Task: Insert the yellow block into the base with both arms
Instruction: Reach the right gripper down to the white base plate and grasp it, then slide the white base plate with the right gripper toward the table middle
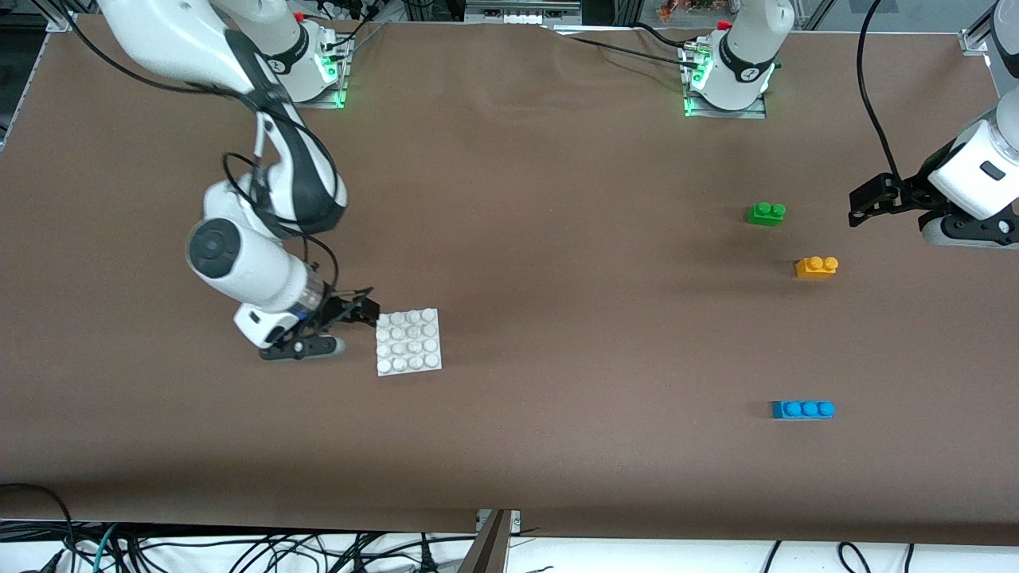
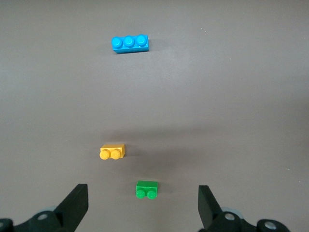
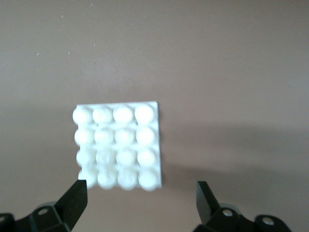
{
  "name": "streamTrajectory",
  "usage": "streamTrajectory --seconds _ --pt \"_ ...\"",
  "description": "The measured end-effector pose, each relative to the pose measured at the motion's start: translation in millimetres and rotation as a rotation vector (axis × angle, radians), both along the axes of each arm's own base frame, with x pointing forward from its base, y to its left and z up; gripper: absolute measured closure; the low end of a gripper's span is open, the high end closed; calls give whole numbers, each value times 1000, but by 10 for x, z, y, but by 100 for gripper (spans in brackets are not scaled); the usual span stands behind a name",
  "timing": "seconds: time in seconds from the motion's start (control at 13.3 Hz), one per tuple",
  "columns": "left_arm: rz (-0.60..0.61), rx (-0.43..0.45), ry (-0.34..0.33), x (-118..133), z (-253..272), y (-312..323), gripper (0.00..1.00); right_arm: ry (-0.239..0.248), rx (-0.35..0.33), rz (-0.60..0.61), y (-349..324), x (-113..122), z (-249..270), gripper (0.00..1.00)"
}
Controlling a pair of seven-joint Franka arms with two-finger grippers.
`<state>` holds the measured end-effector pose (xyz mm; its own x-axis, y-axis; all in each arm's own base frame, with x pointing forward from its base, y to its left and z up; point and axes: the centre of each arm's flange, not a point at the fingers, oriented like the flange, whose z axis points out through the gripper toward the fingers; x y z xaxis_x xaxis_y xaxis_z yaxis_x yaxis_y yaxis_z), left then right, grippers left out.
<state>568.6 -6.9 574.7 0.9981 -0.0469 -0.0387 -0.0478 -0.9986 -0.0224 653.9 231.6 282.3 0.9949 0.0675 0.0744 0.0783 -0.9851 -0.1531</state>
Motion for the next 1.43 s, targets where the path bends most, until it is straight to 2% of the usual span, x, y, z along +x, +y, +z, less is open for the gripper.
streamTrajectory --seconds 0.3,1.05,1.43 --pt "1 0 0 0 0 4 0 -52 27 -19 167 49 -585 0" --pt "1 0 0 0 -1 4 0 -54 35 -30 206 19 -1039 0" --pt "1 0 0 0 -1 4 0 -64 37 -18 233 11 -1081 0"
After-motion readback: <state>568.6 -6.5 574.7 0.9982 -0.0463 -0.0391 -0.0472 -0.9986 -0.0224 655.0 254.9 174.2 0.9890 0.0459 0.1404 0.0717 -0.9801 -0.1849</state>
